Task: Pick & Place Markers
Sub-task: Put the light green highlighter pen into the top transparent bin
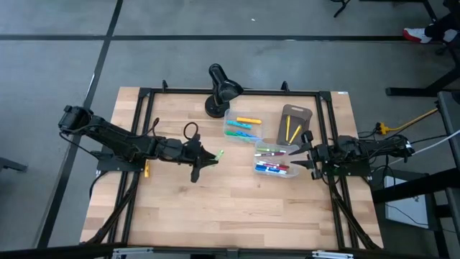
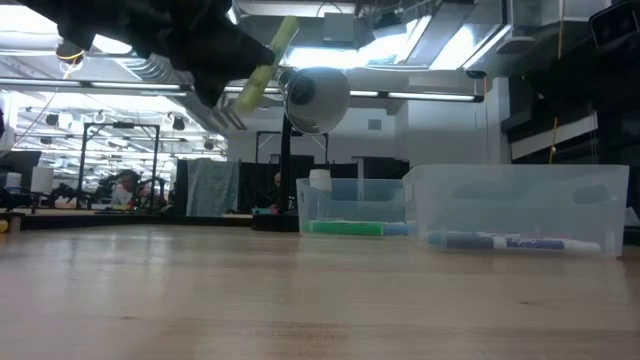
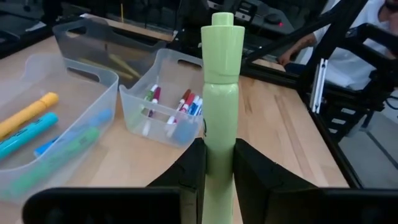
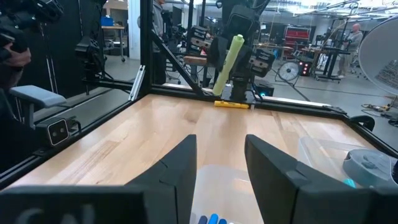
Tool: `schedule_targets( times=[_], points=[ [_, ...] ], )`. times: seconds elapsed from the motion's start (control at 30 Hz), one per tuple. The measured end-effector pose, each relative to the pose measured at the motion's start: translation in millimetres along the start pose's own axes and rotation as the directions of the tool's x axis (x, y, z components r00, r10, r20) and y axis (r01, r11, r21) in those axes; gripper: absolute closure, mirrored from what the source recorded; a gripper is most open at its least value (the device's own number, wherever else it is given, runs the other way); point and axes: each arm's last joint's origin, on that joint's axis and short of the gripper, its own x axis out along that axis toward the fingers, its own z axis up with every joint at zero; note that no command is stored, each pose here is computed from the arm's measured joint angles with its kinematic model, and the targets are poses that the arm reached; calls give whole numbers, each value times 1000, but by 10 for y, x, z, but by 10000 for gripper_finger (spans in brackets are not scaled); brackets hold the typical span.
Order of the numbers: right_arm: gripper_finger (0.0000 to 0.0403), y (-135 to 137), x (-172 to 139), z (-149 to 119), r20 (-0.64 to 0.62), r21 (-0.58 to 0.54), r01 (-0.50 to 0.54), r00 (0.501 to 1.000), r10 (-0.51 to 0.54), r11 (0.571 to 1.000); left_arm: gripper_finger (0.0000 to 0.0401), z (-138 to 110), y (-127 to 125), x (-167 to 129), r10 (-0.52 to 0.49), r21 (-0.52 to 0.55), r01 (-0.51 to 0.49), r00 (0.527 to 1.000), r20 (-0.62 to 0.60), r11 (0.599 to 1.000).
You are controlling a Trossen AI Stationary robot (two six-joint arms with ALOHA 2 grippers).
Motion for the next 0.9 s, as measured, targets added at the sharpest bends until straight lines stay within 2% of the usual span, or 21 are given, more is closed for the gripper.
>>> schedule_targets(
  times=[0.47,0.9],
  points=[
    [267,0,0,2,1,0,0,1000,0,1000,349,68,-21,3,-8,-6,9,999,49,1000],
    [267,0,0,3,1,0,-1,1000,1,1000,349,222,-112,131,-49,70,45,997,60,997]
  ],
)
